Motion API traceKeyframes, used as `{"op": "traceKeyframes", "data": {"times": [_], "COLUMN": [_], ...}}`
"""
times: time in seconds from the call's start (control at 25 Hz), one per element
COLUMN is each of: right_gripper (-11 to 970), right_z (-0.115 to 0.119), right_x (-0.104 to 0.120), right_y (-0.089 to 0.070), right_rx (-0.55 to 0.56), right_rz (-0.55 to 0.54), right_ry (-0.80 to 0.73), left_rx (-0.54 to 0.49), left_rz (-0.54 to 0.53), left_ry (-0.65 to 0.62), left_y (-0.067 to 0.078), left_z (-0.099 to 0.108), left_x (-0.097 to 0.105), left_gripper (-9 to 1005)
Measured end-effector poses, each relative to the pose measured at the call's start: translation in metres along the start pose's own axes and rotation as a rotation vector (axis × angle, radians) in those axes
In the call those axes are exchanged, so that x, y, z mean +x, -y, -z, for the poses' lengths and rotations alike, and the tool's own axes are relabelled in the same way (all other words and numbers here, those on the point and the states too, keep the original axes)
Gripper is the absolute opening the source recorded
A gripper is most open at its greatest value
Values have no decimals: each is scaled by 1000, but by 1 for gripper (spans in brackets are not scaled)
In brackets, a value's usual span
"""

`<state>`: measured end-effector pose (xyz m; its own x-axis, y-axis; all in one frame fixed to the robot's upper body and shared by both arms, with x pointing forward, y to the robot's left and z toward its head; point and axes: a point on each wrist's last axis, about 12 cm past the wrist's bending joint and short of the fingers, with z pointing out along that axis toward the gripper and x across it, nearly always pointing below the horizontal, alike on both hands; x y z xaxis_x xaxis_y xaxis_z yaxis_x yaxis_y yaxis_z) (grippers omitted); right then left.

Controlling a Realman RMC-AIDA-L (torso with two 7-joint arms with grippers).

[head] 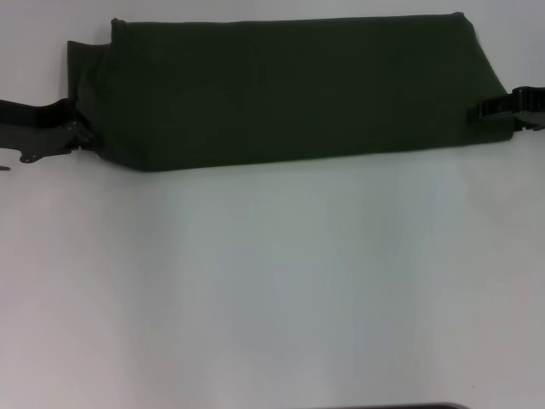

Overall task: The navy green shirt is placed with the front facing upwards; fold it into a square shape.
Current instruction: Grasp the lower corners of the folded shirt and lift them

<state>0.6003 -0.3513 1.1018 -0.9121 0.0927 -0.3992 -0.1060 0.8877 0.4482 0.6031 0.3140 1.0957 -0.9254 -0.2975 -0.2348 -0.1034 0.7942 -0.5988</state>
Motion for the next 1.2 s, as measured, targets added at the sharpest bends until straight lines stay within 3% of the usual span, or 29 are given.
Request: {"op": "traceKeyframes", "data": {"times": [0.28, 0.48, 0.72, 0.92, 1.2], "right_gripper": [787, 547, 333, 215, 68], "right_z": [2, 2, 3, 7, 14], "right_x": [1, 1, 0, 0, 8], "right_y": [4, 4, 4, 5, 4], "right_rx": [-5, 0, 0, 12, 64], "right_rz": [-28, -28, -26, -18, 22], "right_ry": [20, 16, 14, -17, -198], "left_rx": [2, 1, 7, 19, 60], "left_rz": [-5, -3, -10, -49, -108], "left_ry": [-3, -4, -18, -56, -170], "left_y": [1, 0, 1, 2, 4], "left_z": [0, 0, 0, 4, 23], "left_x": [0, 1, 2, 4, 8], "left_gripper": [49, 50, 50, 49, 50]}}
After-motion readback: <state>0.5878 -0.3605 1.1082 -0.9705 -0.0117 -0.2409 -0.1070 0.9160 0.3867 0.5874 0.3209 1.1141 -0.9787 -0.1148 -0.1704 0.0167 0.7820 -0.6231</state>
